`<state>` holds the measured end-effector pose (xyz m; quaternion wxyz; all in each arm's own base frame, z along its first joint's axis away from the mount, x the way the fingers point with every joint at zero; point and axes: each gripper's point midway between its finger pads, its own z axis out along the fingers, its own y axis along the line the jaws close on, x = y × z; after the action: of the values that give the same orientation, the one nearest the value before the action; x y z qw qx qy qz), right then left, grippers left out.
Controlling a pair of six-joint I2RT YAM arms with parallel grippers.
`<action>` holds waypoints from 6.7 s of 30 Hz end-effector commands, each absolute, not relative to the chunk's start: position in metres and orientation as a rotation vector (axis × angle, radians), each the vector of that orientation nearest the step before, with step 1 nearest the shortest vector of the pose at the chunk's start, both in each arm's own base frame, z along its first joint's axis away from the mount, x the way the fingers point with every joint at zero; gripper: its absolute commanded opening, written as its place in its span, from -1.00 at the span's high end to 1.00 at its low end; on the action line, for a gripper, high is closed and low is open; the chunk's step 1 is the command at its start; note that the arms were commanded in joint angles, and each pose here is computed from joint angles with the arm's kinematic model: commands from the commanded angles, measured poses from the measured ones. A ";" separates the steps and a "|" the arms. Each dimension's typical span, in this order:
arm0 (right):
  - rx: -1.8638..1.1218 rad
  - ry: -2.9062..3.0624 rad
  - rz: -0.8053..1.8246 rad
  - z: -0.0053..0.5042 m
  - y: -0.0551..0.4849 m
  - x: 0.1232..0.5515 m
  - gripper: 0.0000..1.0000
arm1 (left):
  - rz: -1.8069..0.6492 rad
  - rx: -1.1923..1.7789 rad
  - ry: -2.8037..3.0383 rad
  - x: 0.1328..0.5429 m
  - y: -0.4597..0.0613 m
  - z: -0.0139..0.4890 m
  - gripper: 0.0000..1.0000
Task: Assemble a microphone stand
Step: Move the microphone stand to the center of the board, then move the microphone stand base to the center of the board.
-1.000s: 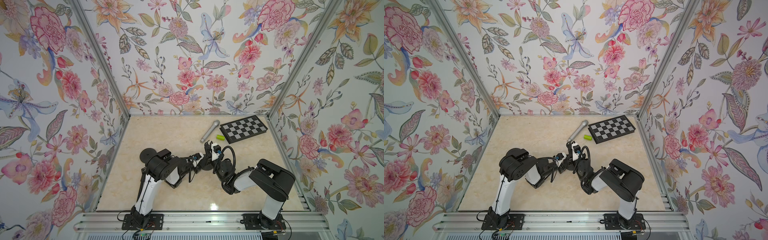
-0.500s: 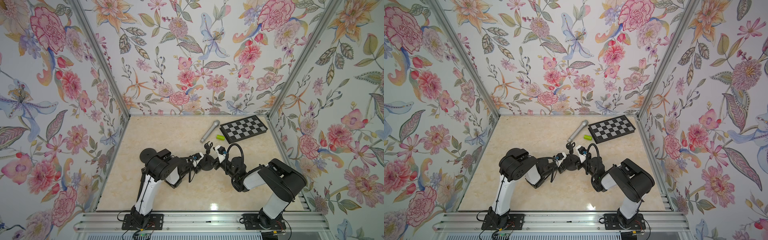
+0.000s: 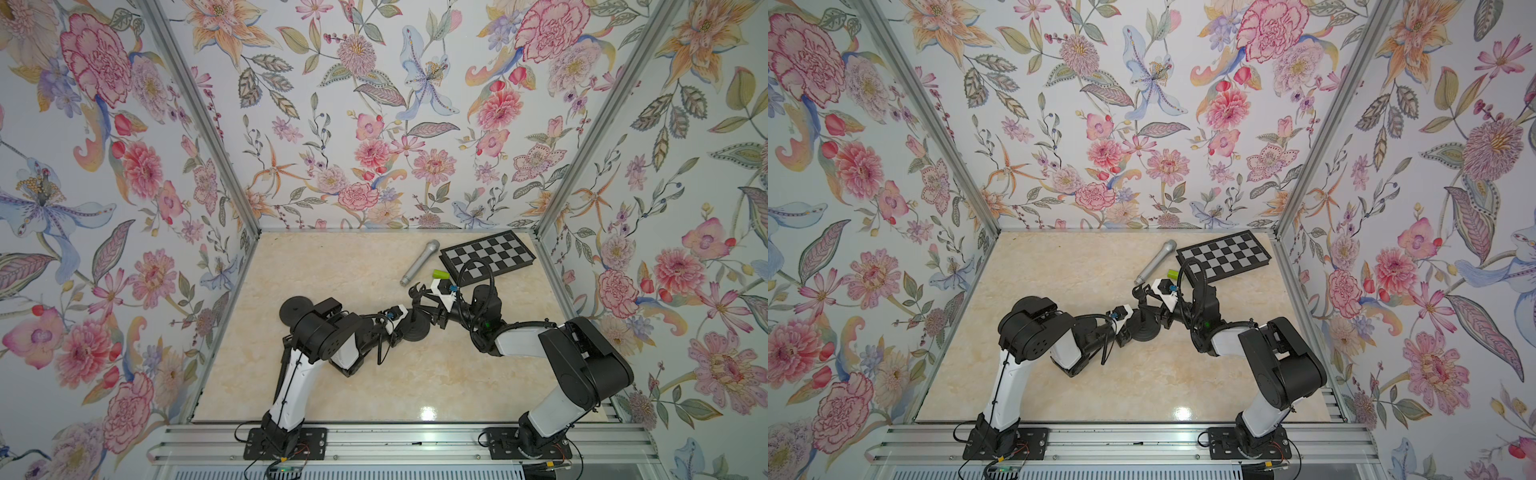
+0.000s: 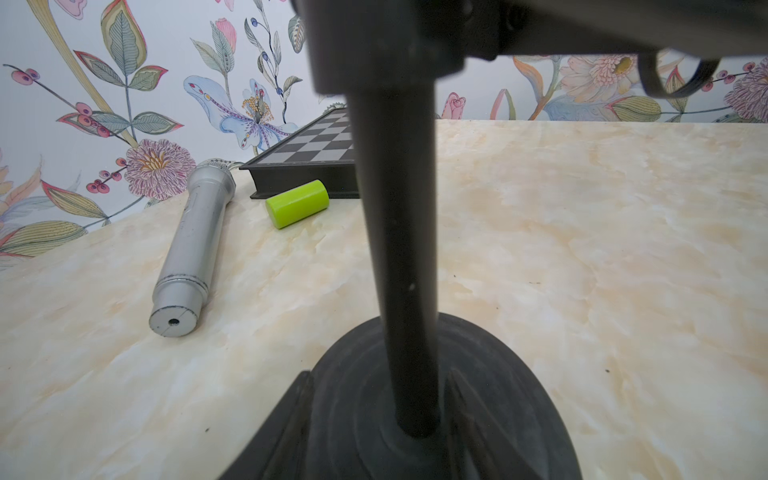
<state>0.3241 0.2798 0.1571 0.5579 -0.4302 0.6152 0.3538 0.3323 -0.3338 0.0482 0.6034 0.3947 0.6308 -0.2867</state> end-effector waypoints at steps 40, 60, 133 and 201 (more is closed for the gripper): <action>-0.776 1.538 0.681 0.133 0.273 0.305 -0.21 | -0.621 0.927 1.666 0.333 -0.319 -0.006 0.00; -0.858 1.546 0.832 0.147 0.281 0.345 1.00 | -0.628 0.910 1.672 0.336 -0.318 -0.005 0.01; 0.179 1.501 -0.245 0.229 -0.037 0.474 1.00 | -0.503 0.688 1.450 0.332 -0.274 0.072 -0.20; -0.564 2.011 0.535 0.162 0.276 0.339 -0.99 | 0.062 -0.305 2.736 0.416 0.003 0.050 -0.95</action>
<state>0.3334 0.2648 0.1443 0.4491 -0.2234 0.8393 0.2098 0.4181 0.0029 0.0509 0.2117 -0.1014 0.9718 0.0209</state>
